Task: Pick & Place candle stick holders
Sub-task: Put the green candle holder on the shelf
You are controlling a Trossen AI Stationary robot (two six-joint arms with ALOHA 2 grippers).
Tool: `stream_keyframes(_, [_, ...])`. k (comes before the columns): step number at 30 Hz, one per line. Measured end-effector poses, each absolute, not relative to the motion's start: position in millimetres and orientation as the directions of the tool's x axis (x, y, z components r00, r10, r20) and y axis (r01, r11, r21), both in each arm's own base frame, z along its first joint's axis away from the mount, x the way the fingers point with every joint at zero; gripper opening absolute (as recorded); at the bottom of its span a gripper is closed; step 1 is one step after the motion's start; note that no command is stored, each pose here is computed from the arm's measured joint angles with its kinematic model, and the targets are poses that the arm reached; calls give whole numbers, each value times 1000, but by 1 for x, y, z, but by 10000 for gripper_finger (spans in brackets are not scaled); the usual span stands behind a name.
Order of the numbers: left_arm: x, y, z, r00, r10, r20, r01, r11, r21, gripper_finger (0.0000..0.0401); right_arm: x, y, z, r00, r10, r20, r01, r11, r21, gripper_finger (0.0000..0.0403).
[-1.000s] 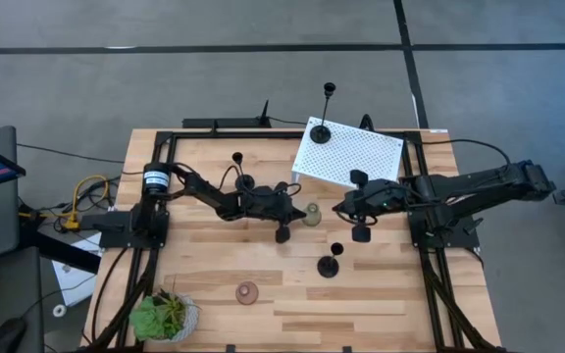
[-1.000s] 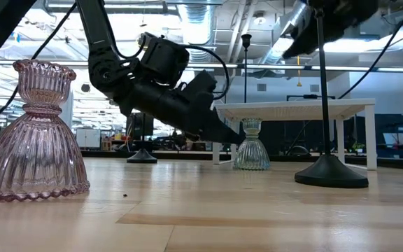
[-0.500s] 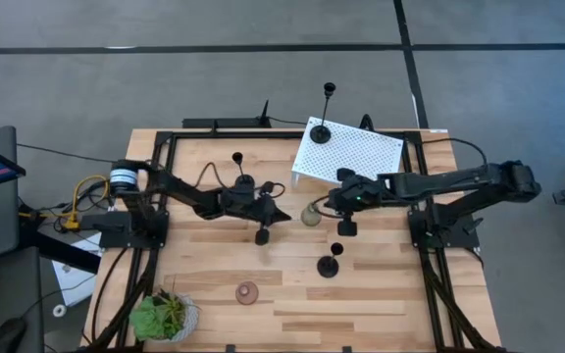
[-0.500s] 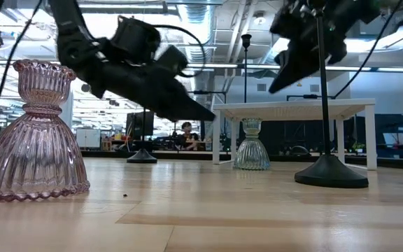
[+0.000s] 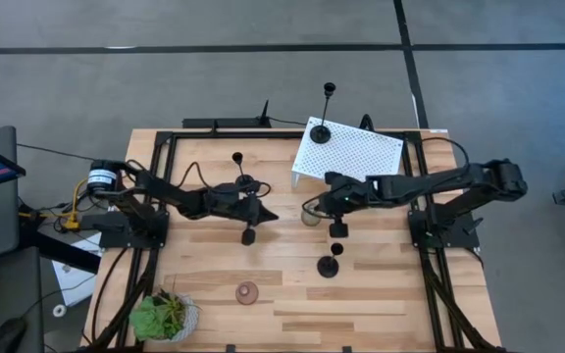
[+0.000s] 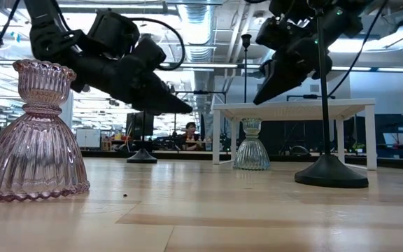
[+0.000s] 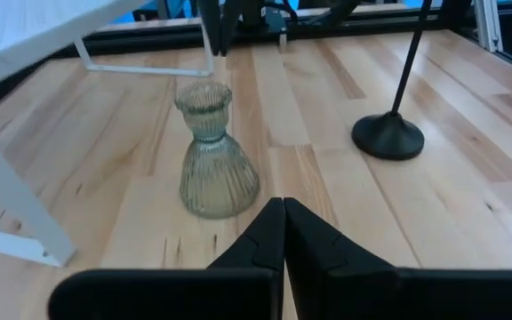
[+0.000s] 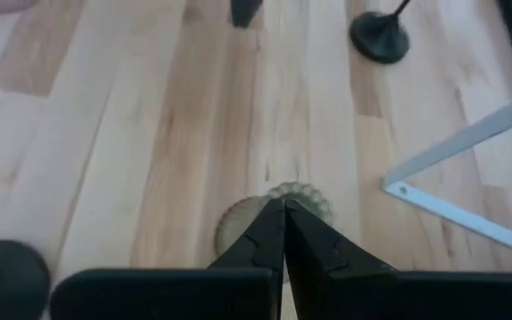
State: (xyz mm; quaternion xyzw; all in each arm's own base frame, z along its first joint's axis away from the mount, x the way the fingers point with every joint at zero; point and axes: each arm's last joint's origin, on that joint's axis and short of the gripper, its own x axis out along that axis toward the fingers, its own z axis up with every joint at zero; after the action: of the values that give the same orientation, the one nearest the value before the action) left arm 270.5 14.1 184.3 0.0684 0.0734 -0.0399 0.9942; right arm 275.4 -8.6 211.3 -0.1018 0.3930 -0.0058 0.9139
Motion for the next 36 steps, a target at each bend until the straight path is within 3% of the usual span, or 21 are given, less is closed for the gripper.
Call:
stream_keyframes(15, [268, 14, 180, 984, -59, -170, 81, 988, 129, 3, 290, -1, 178, 615, -116, -780, -125, 962, -241, 0])
stream_keyframes(36, [268, 14, 180, 984, -58, -170, 81, 988, 129, 5, 286, 5, 198, 681, -156, -716, -85, 954, -288, 4])
